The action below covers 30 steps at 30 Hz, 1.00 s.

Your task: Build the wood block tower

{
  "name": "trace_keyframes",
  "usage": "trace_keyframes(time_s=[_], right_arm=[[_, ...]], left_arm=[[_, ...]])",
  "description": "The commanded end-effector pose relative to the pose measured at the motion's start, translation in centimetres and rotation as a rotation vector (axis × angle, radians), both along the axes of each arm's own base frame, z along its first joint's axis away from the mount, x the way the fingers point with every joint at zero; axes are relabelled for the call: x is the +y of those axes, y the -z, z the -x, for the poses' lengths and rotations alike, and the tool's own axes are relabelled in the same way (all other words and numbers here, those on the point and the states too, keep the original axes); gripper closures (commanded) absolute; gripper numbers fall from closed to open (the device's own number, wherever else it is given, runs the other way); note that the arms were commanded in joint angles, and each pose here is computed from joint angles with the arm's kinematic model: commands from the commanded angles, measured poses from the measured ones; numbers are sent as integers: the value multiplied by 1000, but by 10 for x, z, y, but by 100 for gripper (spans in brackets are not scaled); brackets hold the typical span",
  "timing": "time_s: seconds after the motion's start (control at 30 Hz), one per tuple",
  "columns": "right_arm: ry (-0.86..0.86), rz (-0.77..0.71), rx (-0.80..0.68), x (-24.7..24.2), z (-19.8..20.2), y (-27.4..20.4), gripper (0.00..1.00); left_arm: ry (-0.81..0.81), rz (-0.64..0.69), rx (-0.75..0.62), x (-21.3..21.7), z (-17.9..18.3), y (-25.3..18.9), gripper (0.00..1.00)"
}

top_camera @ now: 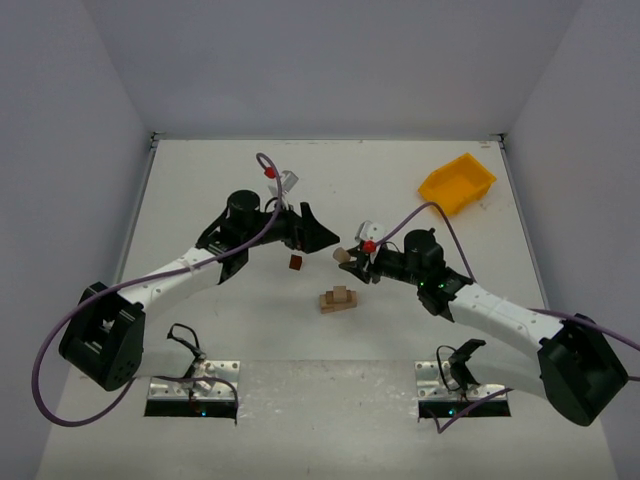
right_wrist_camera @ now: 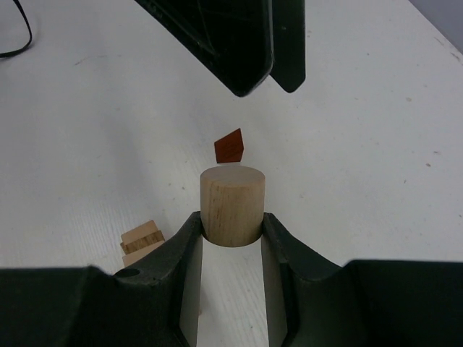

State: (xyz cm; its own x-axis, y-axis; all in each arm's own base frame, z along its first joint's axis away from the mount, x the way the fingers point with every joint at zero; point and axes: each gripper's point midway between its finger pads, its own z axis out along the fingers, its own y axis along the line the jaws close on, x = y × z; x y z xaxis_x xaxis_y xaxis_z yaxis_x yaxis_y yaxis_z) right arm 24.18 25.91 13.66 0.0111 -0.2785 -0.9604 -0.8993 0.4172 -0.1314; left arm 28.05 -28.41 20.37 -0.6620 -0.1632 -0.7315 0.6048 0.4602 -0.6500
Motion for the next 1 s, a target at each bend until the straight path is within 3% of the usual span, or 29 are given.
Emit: trace_keyframes(time_s=[0.0, 0.2, 0.33, 0.57, 0.97], right_arm=[[-77, -94, -97, 12, 5, -38, 83], [-39, -97, -114, 9, -1, -42, 83], [-11, -93, -129, 6, -6, -43, 83], [-9, -87, -132, 7, -7, -42, 81], [-11, -81, -136, 6, -7, -42, 80]], left_arm=[[12, 43, -56, -10, 1, -18, 2], [18, 5, -32, -23, 9, -12, 8], [27, -3, -20, -27, 14, -9, 18], [61, -1, -4, -32, 19, -5, 49], [89, 13, -6, -37, 22, -8, 51]])
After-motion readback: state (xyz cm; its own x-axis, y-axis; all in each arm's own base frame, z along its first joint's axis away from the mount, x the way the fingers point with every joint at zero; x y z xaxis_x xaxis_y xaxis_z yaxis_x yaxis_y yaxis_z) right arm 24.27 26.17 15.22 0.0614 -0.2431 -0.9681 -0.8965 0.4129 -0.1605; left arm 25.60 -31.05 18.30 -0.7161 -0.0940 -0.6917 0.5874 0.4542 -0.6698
